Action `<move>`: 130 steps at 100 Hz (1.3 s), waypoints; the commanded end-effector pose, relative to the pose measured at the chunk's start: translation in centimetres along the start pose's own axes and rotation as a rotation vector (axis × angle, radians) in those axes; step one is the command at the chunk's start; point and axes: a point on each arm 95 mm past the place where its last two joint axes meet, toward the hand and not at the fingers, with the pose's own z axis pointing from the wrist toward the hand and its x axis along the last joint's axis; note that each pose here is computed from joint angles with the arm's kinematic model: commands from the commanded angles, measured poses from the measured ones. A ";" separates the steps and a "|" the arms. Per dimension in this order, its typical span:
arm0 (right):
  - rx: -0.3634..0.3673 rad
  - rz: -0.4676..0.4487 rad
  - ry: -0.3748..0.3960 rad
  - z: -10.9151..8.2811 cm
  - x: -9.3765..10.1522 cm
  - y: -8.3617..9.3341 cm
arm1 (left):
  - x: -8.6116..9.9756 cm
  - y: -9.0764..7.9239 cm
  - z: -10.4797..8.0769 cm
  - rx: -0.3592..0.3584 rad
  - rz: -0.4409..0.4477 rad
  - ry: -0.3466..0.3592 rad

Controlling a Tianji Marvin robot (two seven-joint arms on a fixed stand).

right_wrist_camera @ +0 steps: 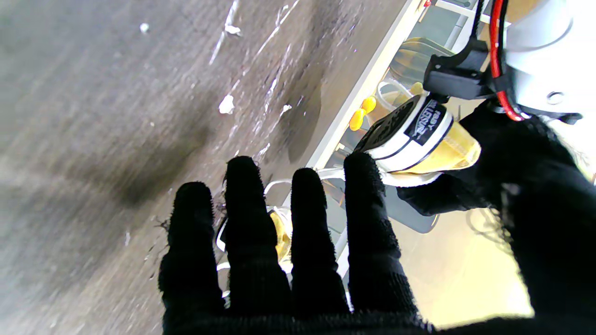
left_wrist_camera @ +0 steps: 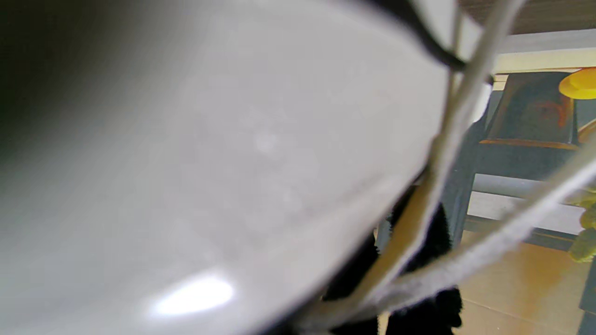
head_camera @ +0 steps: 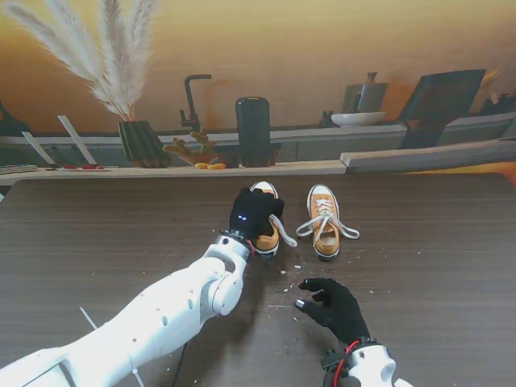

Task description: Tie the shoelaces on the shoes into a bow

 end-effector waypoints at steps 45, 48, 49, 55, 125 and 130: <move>0.020 -0.009 -0.004 0.1 -0.2 -0.1 | -1.1 3.3 3.7 -0.012 0.009 0.041; 0.021 -0.009 -0.004 0.1 -0.2 -0.1 | -1.1 3.5 3.7 -0.019 0.005 0.042; 0.021 -0.009 -0.004 0.1 -0.2 -0.1 | -1.1 3.6 3.7 -0.022 0.004 0.042; 0.023 -0.008 -0.004 0.1 -0.2 -0.2 | -1.0 3.9 3.8 -0.036 0.007 0.044; 0.010 0.003 0.016 -0.3 0.0 -0.1 | -1.2 4.1 2.0 -0.382 0.082 -0.003; 0.009 0.004 0.017 -0.3 0.0 -0.1 | -1.1 3.9 1.9 -0.400 0.082 -0.016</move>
